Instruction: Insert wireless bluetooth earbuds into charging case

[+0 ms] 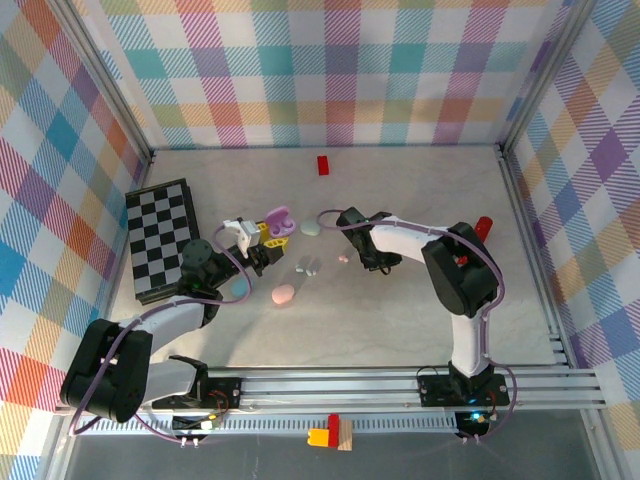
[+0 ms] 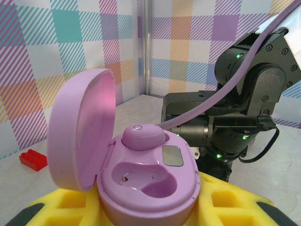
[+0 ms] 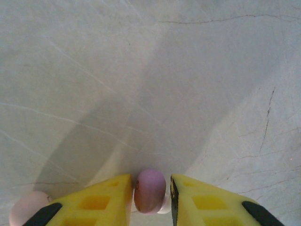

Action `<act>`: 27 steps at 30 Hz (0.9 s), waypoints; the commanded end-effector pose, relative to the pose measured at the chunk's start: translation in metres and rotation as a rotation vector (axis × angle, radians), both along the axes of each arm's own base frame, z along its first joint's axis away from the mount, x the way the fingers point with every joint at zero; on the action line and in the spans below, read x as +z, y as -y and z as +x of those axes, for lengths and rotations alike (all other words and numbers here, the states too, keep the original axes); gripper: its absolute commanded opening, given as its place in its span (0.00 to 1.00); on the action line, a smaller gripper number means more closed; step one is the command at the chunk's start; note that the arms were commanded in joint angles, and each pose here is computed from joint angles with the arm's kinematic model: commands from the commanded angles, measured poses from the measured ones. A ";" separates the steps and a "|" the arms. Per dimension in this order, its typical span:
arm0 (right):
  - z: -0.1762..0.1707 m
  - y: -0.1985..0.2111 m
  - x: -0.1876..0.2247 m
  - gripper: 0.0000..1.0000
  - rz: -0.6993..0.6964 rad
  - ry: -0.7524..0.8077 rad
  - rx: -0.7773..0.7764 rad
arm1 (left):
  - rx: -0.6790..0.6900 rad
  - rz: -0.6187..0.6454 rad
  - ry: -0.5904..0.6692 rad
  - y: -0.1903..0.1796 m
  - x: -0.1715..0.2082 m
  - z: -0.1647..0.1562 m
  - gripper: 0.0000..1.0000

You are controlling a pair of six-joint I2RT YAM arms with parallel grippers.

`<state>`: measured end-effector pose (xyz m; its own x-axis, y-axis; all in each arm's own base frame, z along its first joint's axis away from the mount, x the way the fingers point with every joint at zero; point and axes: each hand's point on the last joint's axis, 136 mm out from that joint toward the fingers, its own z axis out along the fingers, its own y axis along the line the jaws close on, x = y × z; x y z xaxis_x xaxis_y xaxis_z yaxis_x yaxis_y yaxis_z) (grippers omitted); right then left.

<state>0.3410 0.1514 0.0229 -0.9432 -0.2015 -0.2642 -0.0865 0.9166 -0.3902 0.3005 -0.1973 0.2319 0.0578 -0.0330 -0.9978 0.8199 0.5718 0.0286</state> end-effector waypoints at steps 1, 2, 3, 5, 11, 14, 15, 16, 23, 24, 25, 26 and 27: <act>-0.001 0.000 -0.006 0.25 -0.025 -0.028 0.003 | -0.012 0.004 0.048 -0.002 0.008 -0.002 0.35; -0.002 0.000 -0.007 0.24 -0.024 -0.031 0.002 | -0.013 0.005 0.047 -0.002 0.007 -0.002 0.35; -0.002 0.000 -0.007 0.23 -0.024 -0.033 0.003 | -0.013 0.004 0.048 -0.002 0.007 -0.002 0.35; -0.003 0.001 -0.007 0.19 -0.022 -0.034 0.002 | -0.019 0.007 0.052 -0.001 0.007 -0.003 0.35; -0.008 -0.002 0.009 0.17 0.053 -0.006 0.004 | -0.027 0.018 0.064 0.000 0.006 -0.005 0.35; -0.014 -0.009 0.028 0.17 0.156 0.030 0.009 | -0.034 0.034 0.066 0.006 0.004 -0.006 0.34; -0.016 -0.013 0.035 0.17 0.210 0.039 0.014 | -0.038 0.044 0.067 0.009 0.002 -0.006 0.34; -0.019 -0.018 0.043 0.17 0.275 0.045 0.016 | -0.044 0.051 0.068 0.012 0.001 -0.006 0.34; -0.040 -0.044 0.107 0.18 0.711 0.076 0.034 | -0.081 0.049 0.075 0.035 0.003 -0.003 0.34; -0.042 -0.046 0.118 0.18 0.779 0.080 0.035 | -0.090 0.044 0.077 0.039 0.004 -0.001 0.34; -0.045 -0.050 0.131 0.18 0.852 0.083 0.041 | -0.100 0.040 0.077 0.044 0.005 0.000 0.34; -0.047 -0.053 0.142 0.18 0.912 0.093 0.051 | -0.105 0.035 0.080 0.048 0.006 0.001 0.34; -0.048 -0.056 0.156 0.18 0.980 0.105 0.063 | -0.112 0.031 0.083 0.052 0.007 0.002 0.34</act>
